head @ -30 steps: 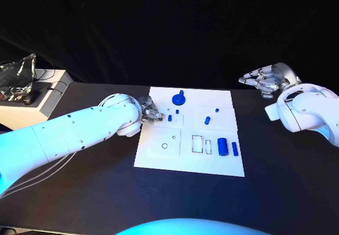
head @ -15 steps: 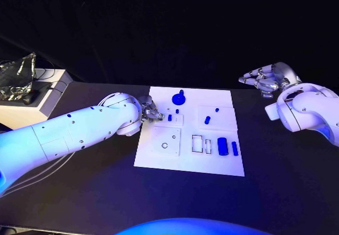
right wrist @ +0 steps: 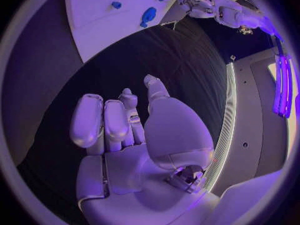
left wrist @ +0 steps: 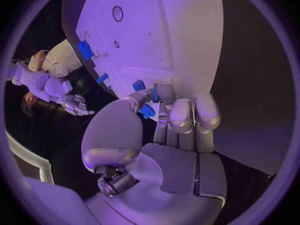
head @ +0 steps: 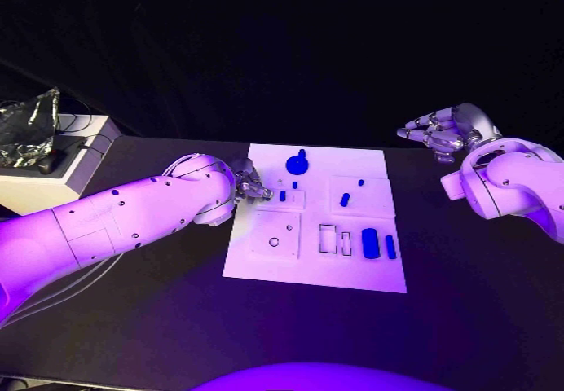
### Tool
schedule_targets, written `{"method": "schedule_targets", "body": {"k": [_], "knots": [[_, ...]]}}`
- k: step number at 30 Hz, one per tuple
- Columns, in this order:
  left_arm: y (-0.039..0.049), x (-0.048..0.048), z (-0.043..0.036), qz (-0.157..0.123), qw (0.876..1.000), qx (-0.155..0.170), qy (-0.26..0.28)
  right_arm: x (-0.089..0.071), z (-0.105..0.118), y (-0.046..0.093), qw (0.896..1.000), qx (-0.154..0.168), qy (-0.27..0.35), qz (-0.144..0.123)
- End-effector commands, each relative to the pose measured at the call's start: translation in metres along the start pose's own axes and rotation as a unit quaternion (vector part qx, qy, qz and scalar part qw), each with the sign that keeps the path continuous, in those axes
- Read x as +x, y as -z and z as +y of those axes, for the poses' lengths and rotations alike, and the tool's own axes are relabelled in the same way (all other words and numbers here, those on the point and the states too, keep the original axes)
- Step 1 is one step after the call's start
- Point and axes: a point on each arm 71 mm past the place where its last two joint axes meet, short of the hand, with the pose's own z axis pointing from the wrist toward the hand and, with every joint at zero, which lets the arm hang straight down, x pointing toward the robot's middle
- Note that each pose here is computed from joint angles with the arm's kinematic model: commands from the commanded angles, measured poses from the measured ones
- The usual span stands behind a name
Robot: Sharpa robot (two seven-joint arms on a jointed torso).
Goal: Assemble the parts on the task board
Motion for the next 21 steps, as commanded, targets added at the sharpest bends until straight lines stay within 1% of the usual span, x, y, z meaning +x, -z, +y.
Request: {"method": "schedule_targets", "body": {"k": [1,21], "knots": [[-0.0012,0.0102,0.007,0.027,0.999,-0.021,-0.018,0.0001,0.0013,0.0004,1.0,-0.008,0.003,0.0],[-0.0014,0.0094,0.0064,0.02,1.0,-0.019,-0.014,-0.0004,0.001,0.0002,1.0,-0.008,0.004,-0.002]]}}
